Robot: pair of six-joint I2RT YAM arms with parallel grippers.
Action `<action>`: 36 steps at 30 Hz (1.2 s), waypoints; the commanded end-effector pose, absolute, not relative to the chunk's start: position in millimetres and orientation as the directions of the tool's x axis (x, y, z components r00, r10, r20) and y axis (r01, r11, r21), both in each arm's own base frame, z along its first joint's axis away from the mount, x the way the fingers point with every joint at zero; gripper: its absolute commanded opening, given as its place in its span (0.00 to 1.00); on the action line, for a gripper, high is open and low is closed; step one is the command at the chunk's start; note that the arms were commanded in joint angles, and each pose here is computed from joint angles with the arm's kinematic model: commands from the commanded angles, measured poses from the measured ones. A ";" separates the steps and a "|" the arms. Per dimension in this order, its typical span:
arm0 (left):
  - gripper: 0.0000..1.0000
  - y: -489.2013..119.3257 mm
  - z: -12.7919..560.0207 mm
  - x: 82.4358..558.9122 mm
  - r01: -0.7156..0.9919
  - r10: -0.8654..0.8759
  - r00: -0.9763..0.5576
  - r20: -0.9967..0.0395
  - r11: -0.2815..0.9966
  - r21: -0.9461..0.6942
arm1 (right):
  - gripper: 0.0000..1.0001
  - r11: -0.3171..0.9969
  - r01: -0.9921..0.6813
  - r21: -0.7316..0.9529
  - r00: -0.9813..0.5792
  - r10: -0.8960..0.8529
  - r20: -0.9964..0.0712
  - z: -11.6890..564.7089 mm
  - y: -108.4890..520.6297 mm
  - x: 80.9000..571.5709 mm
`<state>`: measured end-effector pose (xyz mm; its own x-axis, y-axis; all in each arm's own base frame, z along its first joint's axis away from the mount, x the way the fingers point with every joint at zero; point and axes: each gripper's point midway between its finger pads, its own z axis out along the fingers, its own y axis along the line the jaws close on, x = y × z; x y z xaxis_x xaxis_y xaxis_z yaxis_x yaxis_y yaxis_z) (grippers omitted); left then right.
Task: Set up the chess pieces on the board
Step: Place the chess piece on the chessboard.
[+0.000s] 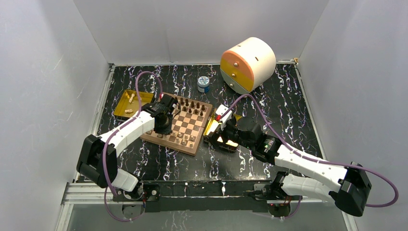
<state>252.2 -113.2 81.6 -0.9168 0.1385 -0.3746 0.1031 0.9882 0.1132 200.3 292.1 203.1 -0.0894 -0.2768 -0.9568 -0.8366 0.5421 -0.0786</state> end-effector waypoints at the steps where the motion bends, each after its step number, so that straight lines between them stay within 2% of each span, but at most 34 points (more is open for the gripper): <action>1: 0.07 -112.8 96.8 261.1 0.090 0.135 -0.890 -0.435 0.988 0.123 | 0.99 0.550 -0.832 -0.073 -0.055 -0.212 -0.976 226.0 294.3 200.6; 13: 0.07 -112.9 89.2 259.5 0.096 0.140 -0.895 -0.423 0.988 0.124 | 0.99 0.551 -0.832 -0.072 -0.055 -0.210 -0.976 226.7 294.2 200.8; 25: 0.17 -116.4 86.3 259.7 0.115 0.155 -0.900 -0.407 0.986 0.119 | 0.99 0.557 -0.827 -0.075 -0.052 -0.209 -0.977 228.6 289.9 199.5; 36: 0.12 -116.9 92.0 253.4 0.137 0.172 -0.913 -0.369 0.983 0.119 | 0.99 0.561 -0.825 -0.070 -0.057 -0.206 -0.977 227.9 288.9 199.6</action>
<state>254.9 -115.5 81.8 -0.9139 0.1570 -0.3744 0.1213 0.9857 0.1171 198.8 288.9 213.1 -0.0750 -0.2523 -0.9647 -0.8333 0.5472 -0.0783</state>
